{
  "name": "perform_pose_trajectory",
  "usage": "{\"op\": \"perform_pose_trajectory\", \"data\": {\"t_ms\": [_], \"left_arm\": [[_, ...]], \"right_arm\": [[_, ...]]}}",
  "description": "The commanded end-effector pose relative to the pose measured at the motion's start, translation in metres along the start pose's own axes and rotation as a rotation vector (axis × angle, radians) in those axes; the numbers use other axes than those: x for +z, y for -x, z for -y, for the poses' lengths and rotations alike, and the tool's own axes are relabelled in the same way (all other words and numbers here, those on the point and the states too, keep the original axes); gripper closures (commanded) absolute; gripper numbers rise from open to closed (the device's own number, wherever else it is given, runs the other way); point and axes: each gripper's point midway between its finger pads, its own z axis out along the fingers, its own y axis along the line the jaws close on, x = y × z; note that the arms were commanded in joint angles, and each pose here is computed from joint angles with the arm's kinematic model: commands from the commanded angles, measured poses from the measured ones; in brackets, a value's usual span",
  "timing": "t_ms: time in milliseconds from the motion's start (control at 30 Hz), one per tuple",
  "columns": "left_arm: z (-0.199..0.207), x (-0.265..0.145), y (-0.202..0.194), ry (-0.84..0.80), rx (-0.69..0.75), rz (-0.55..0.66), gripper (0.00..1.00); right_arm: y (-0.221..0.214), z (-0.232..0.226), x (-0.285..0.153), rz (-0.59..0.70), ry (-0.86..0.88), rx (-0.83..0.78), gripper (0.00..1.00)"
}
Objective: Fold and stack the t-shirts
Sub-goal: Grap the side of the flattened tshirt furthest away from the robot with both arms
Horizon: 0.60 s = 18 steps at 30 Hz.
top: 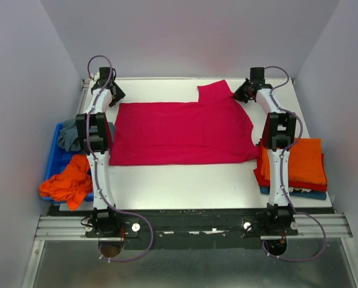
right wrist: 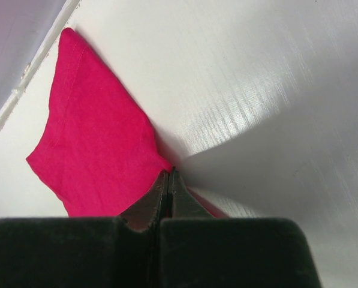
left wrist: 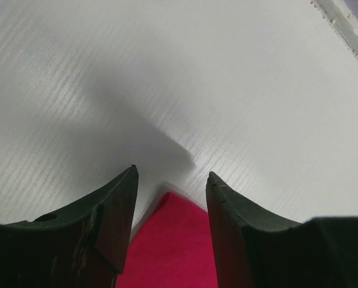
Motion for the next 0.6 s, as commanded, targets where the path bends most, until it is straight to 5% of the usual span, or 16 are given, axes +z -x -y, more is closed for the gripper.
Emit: {"op": "perform_pose_trajectory", "data": {"t_ms": [0, 267, 567], "left_arm": [[-0.010, -0.001, -0.046, 0.020, 0.027, -0.134, 0.42], [-0.005, -0.002, -0.059, -0.001, 0.047, -0.171, 0.54], [-0.004, -0.005, -0.069, -0.007, 0.063, -0.191, 0.53]], "right_arm": [[0.017, -0.011, -0.018, 0.034, 0.030, -0.006, 0.99], [0.015, -0.011, -0.018, 0.030, 0.027, -0.008, 0.99], [0.013, -0.011, -0.018, 0.021, 0.033, -0.001, 0.99]]}}
